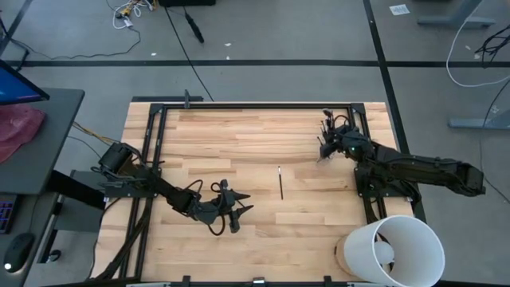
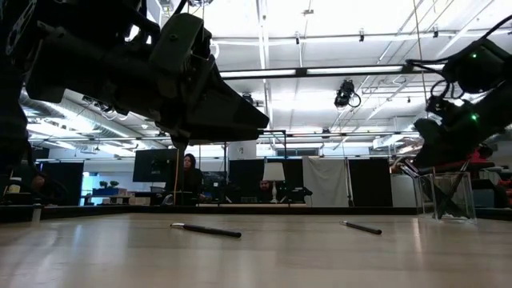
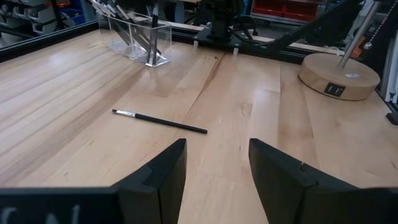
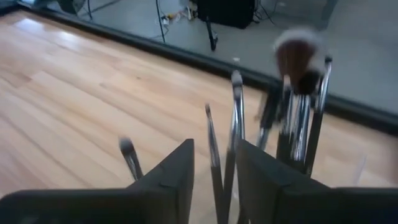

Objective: Put items in baskets/containers
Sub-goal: Put the eyeshadow brush into the transparent organizer

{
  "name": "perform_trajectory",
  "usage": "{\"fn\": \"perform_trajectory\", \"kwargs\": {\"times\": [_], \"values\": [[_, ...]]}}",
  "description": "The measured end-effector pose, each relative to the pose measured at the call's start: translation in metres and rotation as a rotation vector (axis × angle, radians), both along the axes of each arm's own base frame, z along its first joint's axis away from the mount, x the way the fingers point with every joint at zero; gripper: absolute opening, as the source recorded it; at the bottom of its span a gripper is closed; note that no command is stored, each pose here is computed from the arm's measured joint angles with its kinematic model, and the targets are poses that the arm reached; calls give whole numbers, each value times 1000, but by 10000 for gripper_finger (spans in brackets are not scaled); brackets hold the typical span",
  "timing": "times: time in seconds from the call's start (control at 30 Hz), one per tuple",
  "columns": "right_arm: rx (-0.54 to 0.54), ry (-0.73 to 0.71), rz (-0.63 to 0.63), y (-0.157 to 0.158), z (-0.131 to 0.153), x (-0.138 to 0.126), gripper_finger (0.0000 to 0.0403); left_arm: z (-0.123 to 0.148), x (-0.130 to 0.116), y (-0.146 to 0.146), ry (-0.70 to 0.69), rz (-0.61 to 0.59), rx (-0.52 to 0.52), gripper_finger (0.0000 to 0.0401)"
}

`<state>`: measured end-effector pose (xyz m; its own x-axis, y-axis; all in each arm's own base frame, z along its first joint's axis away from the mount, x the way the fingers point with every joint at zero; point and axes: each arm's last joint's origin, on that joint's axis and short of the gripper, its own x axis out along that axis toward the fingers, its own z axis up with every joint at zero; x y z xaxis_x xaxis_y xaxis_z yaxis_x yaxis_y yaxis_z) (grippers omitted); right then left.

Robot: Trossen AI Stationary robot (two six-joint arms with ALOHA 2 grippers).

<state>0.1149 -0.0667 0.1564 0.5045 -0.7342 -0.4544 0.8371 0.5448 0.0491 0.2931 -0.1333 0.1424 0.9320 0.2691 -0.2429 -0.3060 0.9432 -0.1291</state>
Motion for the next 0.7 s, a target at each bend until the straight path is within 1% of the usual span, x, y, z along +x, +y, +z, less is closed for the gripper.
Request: {"fn": "perform_trajectory", "kwargs": {"times": [0.2,0.3,0.37,0.5,0.6,0.7], "values": [[-54,-10,25,-2,24,5,156,0,0,0,0,0,0,177],[-58,-23,43,-2,36,8,171,0,0,0,0,0,0,177],[-48,-56,84,0,45,11,175,0,0,0,0,0,0,177],[-21,-143,240,9,61,19,171,0,0,0,0,0,0,177],[-10,-241,391,18,69,26,163,0,0,0,0,0,0,177],[26,-333,532,26,74,35,156,0,0,0,0,1,-1,177]]}}
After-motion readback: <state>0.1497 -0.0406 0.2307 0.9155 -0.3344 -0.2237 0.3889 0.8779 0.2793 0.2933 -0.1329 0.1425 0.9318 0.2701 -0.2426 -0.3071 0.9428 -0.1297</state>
